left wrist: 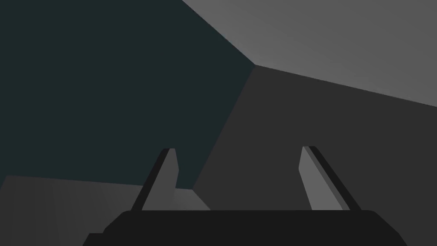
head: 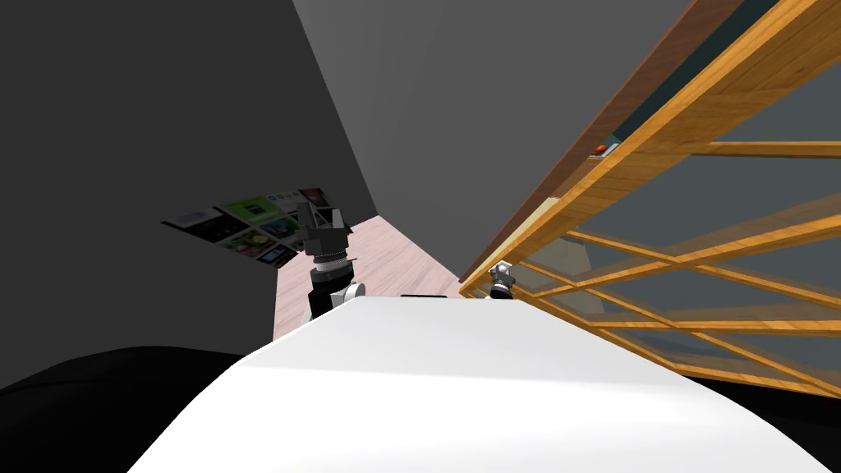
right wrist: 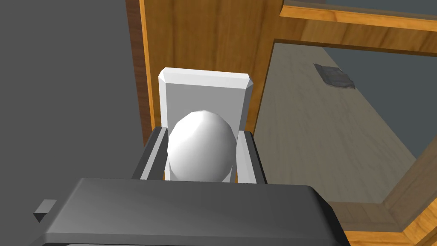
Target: Pull the door open
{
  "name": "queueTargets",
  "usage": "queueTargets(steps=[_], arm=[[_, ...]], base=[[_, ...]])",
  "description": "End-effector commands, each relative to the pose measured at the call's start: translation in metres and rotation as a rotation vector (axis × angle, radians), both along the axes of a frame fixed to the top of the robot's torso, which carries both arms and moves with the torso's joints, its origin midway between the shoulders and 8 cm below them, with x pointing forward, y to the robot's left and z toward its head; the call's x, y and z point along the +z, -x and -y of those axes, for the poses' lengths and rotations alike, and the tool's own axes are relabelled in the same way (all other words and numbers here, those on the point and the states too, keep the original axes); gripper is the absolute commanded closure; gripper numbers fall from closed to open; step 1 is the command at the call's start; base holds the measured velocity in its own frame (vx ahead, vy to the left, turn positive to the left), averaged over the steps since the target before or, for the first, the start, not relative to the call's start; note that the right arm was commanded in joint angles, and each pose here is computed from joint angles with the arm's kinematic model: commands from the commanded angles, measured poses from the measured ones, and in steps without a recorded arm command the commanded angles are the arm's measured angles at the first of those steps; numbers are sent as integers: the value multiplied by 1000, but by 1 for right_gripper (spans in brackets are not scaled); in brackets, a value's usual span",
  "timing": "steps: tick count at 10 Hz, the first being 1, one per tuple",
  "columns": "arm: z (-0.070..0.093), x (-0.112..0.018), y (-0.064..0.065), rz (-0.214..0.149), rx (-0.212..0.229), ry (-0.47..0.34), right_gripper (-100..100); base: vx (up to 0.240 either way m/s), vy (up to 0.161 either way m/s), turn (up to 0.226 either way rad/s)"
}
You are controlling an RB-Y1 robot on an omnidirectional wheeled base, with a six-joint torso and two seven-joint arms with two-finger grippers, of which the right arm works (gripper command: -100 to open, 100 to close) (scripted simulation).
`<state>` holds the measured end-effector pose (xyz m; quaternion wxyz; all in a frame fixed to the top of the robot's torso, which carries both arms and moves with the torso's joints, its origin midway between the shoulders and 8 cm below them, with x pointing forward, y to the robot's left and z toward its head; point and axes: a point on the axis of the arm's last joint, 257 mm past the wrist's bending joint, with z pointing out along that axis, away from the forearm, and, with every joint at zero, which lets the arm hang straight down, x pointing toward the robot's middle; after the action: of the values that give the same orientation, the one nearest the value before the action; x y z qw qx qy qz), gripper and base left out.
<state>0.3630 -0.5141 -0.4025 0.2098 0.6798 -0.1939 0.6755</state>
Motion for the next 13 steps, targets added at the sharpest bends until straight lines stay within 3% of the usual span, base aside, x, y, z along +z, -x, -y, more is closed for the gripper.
queueTargets(steps=[1,9,11,13], arm=[[-2,0,-2,1,7,-2,100],[-19,2,-14,11,57,-19,100],[-17,0,-12,6,55,-19,100],[-28,-1,-16,4,93,-21,100]], base=[[-151,10,121],[-265,-1,187],[-157,6,72],[-187,-9,61]])
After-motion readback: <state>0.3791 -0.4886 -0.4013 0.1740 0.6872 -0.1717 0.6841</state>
